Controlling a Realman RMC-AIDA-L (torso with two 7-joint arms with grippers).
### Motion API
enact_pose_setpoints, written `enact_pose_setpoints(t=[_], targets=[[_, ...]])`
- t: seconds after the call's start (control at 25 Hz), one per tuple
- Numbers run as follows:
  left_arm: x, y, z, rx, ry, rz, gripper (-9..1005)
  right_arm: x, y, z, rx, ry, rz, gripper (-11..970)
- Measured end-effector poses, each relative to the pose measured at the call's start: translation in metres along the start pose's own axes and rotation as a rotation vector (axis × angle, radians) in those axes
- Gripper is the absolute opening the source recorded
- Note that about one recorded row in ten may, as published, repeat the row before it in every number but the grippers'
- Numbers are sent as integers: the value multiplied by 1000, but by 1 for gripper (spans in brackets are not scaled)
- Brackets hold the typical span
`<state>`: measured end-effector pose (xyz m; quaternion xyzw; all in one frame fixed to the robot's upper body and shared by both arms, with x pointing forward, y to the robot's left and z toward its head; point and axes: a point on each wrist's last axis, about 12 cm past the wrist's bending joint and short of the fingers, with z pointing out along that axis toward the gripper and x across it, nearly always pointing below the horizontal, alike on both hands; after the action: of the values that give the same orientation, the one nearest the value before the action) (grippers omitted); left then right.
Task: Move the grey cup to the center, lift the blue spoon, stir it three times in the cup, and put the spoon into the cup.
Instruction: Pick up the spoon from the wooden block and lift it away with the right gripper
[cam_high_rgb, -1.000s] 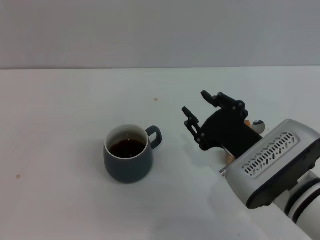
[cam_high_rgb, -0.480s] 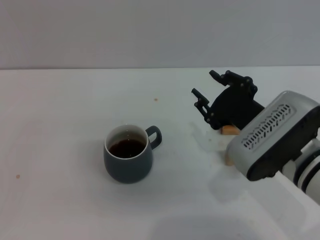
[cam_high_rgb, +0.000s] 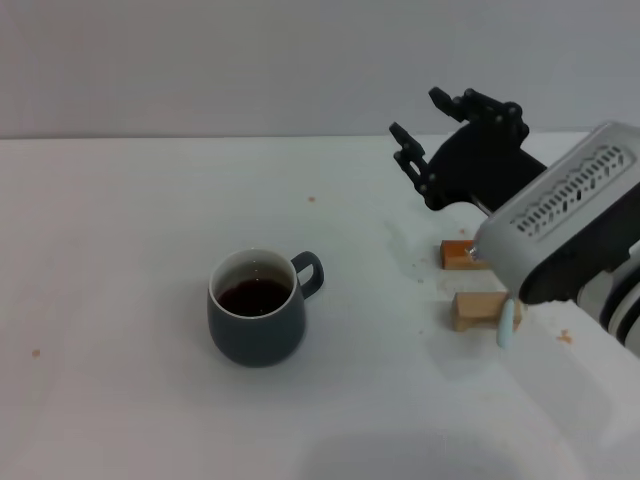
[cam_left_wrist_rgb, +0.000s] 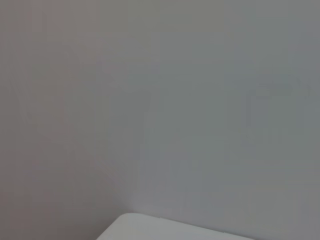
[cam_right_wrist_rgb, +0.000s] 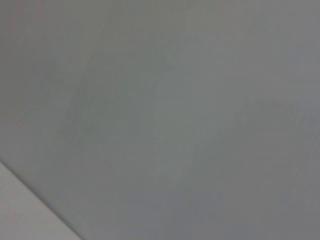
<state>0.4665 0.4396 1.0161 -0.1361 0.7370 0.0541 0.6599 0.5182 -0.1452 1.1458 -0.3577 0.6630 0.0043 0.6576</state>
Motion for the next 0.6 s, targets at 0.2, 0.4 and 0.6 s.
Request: enact_pose_setpoints(t=[0.2,0.4,0.6], targets=[[2,-3,1,2,6,52,-3,-12,-12,13,2,-28,169,457],[5,-7,1,5,12,87,-3,-21,-17,34,-76,113,178,457],[6,-7,0,1,22,90,-3,-24,-26,46,-118,316,253,457]])
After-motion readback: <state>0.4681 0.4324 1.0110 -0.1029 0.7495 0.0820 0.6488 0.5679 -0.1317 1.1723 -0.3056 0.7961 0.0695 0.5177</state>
